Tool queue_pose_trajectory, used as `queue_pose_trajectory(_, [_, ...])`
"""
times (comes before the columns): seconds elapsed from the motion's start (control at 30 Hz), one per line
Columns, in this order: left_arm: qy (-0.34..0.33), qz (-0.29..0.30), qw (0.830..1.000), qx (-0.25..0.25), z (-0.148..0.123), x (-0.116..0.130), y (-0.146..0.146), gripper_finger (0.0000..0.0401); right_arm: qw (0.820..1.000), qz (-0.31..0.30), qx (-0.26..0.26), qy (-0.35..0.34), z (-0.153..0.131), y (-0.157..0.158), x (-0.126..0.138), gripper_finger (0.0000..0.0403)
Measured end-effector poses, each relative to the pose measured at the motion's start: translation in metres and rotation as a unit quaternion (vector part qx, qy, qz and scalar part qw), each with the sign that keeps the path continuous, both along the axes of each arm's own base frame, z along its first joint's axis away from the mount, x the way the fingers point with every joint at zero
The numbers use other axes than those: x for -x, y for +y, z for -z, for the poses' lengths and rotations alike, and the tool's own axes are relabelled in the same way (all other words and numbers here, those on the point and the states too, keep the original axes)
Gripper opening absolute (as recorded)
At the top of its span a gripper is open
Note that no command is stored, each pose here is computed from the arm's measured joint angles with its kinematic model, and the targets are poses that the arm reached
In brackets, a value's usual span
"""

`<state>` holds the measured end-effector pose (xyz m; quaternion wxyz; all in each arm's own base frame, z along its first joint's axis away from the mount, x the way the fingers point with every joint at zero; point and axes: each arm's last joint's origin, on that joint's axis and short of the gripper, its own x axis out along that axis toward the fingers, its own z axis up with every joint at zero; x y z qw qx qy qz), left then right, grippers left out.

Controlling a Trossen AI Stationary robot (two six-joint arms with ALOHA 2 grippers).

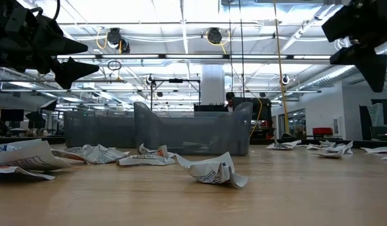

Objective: Pick & Place First Aid Supplies
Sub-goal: Put the green bandage pack into the right black bin

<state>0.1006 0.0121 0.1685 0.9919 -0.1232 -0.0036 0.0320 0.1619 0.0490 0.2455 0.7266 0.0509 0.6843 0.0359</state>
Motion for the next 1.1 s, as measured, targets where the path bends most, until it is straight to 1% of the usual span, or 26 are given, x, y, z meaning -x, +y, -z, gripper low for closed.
queue_pose_trajectory(0.17, [0.0,0.0,1.0,0.0,0.0,0.0,0.0,0.031,1.0,0.01,-0.004,0.006,0.011,0.002,0.001,0.0201])
queue_pose_trajectory(0.4, [0.0,0.0,1.0,0.0,0.0,0.0,0.0,0.031,1.0,-0.012,-0.003,0.007,0.032,0.013,-0.002,0.0201])
queue_pose_trajectory(0.5, [0.0,0.0,1.0,0.0,0.0,0.0,0.0,0.031,1.0,-0.022,0.0,0.013,0.046,0.017,-0.002,0.0201])
queue_pose_trajectory(0.83, [0.0,0.0,1.0,0.0,0.0,0.0,0.0,0.031,0.999,-0.022,0.014,0.046,0.088,0.025,-0.004,0.0201])
queue_pose_trajectory(1.1, [0.0,0.0,1.0,0.0,0.0,0.0,0.0,0.031,0.997,-0.023,0.04,0.054,0.101,0.025,-0.009,0.0201])
